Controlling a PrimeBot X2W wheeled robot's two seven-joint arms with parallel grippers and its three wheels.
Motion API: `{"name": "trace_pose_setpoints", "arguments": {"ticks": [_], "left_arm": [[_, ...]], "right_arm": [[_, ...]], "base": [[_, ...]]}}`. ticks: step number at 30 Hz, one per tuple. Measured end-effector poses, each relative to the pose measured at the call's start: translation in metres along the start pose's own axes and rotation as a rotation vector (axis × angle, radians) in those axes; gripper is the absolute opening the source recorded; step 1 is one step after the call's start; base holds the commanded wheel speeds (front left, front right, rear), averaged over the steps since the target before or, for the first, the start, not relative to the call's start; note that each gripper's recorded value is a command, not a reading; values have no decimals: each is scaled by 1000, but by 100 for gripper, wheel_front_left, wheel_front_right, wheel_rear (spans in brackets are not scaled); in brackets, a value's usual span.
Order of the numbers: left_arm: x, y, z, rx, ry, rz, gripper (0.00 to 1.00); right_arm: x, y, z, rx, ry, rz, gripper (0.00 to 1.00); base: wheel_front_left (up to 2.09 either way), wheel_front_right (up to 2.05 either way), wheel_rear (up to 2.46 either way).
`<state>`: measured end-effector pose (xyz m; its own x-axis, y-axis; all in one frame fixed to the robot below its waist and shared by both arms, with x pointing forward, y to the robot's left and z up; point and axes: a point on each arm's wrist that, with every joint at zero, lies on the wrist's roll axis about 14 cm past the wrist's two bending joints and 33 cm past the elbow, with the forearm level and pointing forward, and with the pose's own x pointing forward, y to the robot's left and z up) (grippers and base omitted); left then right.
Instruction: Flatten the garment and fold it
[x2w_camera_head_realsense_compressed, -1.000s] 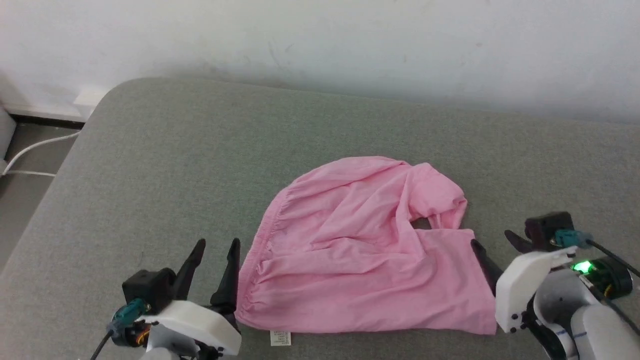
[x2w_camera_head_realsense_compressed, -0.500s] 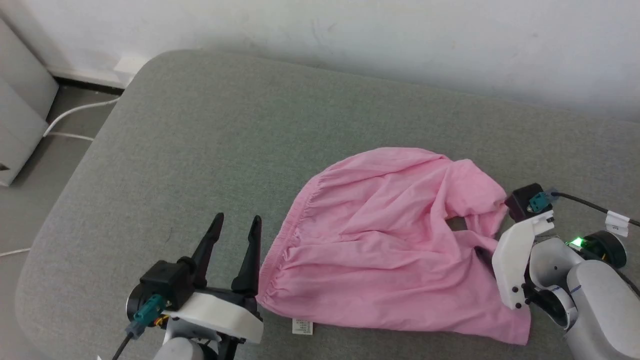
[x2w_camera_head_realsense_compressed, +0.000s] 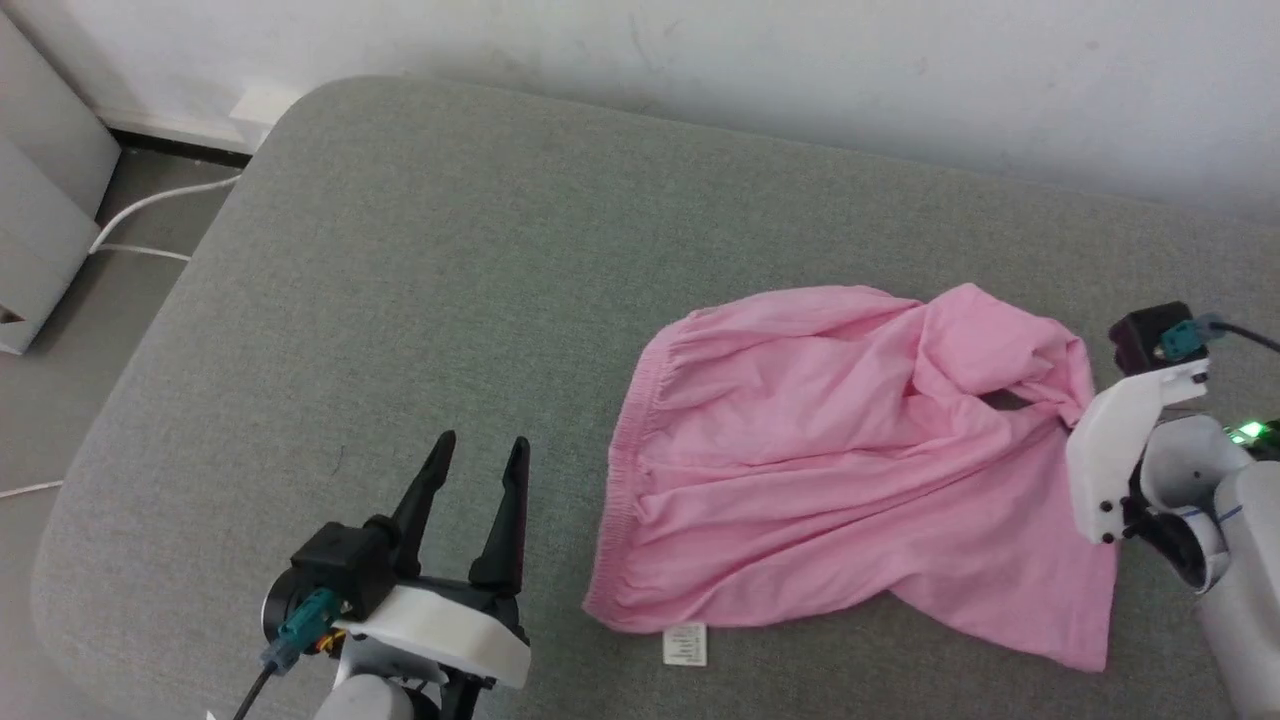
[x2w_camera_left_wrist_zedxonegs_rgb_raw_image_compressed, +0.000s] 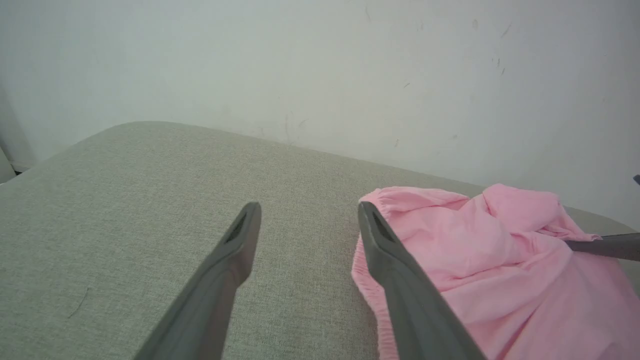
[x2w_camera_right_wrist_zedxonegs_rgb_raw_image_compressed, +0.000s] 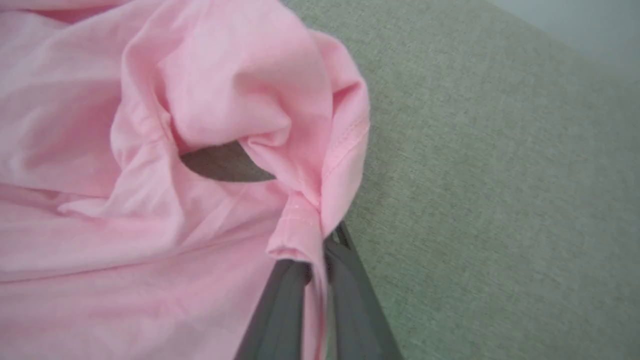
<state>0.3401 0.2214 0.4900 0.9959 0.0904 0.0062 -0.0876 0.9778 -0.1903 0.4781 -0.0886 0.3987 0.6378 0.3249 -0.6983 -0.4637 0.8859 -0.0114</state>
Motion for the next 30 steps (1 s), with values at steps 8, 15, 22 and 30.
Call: {"name": "trace_pose_setpoints", "arguments": {"ticks": [8,15,22,30], "left_arm": [[3,-9,-6,-17,10,-26,100],[5,-10,-14,-20,32,-28,100],[7,-14,-8,-32,11,-39,100],[12,-24,7,-51,-45,-67,100]], "right_arm": [[-10,-54,5,5,20,-132,0],[-2,-78,18,-115,-26,-203,100],[-4,-75,23,-150,-105,-204,100],[-49,-77,74,-118,-437,-235,100]], "base": [[0,0,0],[0,0,0],[0,0,0],[0,0,0]]}}
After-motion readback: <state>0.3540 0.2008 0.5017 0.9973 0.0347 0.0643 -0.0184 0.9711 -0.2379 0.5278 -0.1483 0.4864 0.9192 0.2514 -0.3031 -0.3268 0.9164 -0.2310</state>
